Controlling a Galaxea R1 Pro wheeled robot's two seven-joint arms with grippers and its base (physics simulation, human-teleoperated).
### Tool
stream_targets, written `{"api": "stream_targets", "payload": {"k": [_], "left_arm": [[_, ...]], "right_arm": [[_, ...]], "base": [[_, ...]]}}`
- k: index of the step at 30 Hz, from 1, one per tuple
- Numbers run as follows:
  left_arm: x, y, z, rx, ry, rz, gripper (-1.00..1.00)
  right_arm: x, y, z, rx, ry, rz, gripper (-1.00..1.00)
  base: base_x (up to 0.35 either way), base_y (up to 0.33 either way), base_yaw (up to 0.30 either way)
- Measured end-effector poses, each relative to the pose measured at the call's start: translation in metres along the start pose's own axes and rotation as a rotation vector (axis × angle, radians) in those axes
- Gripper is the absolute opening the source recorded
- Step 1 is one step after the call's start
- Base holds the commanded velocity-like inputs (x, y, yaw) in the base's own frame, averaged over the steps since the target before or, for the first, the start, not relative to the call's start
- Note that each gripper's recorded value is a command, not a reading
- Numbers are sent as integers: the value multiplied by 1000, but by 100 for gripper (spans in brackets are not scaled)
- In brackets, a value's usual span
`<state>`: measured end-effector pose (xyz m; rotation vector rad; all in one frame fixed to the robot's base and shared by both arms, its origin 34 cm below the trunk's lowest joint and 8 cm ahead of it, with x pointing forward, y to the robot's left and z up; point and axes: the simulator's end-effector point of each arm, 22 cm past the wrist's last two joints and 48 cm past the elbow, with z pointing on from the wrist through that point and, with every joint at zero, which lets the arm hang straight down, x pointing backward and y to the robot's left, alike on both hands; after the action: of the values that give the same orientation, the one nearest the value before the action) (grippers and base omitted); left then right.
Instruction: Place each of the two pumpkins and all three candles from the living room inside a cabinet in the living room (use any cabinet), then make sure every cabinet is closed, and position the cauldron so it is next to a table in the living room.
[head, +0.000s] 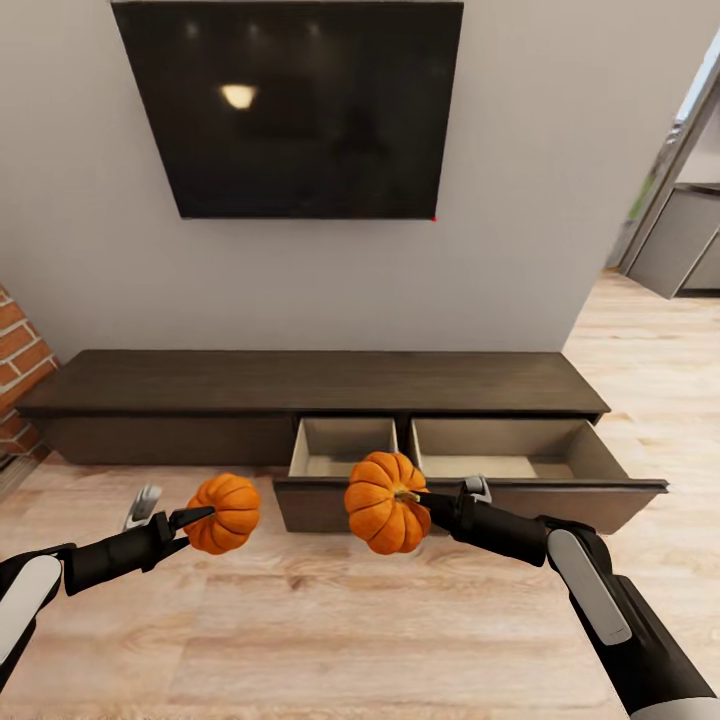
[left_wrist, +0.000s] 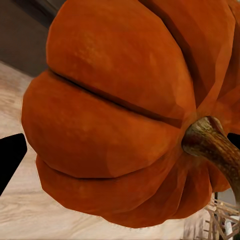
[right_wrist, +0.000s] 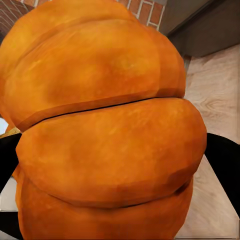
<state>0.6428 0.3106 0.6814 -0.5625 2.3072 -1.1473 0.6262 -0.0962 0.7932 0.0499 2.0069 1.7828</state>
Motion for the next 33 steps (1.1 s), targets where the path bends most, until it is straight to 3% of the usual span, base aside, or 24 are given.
{"api": "stream_targets", "payload": {"k": [24,33], "left_arm": [[-4,-13,-6,13,-15,19,-100],[-4,-15,-6,13,-14,26,-100]], "right_arm": [[-4,17,-2,-17,-6,-26,-100],[-3,15,-2,-7,-6,-25,-100]], "base": [[55,-342,168],[88,-342,-112]]}}
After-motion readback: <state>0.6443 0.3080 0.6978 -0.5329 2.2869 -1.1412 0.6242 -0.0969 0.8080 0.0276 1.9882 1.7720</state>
